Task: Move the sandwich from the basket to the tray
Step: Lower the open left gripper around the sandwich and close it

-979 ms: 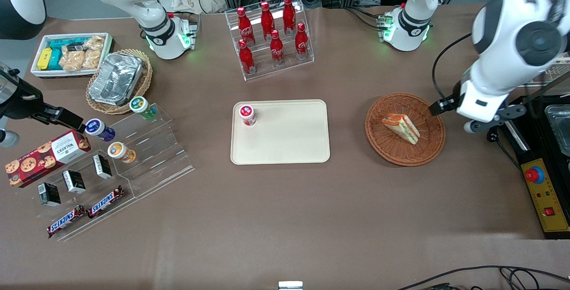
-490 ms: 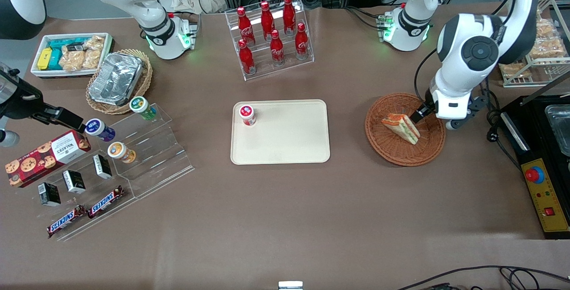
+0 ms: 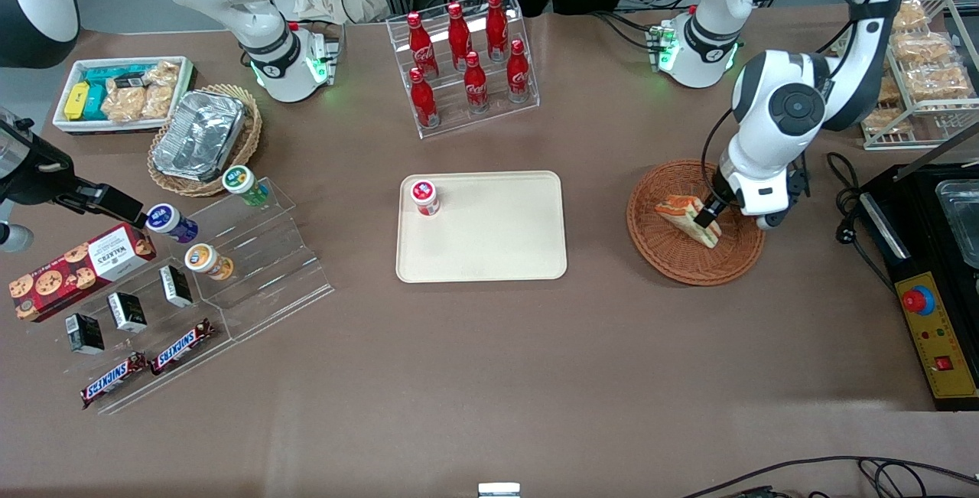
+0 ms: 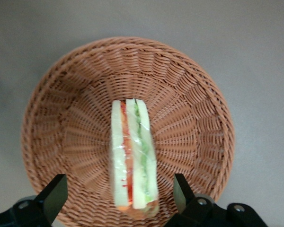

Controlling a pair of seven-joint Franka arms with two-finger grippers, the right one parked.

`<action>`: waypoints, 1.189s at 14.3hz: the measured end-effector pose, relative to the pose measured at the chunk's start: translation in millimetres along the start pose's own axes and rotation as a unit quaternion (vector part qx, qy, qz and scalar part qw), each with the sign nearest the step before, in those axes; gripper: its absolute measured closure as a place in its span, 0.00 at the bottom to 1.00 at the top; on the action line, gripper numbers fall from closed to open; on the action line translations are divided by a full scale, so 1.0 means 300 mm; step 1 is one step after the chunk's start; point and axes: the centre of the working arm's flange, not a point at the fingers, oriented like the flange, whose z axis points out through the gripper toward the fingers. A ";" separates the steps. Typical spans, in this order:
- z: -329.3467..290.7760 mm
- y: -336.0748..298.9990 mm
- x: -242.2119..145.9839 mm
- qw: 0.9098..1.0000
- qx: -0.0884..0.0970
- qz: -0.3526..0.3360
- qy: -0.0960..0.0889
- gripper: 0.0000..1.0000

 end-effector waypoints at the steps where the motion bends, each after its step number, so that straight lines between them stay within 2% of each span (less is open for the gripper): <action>1: 0.013 0.014 -0.016 1.000 -0.004 -0.006 0.000 0.00; 6: 0.053 0.042 -0.053 1.000 -0.009 -0.023 -0.003 0.00; 10: 0.119 0.020 -0.066 1.000 -0.020 -0.023 -0.004 0.00; 13: 0.157 -0.001 -0.078 1.000 -0.017 -0.022 -0.006 0.02; 14: 0.161 -0.002 -0.079 1.000 -0.016 -0.021 -0.006 0.09; 15: 0.164 -0.002 -0.079 1.000 -0.015 -0.021 -0.005 0.22; 17: 0.164 0.000 -0.079 1.000 -0.015 -0.023 0.000 0.41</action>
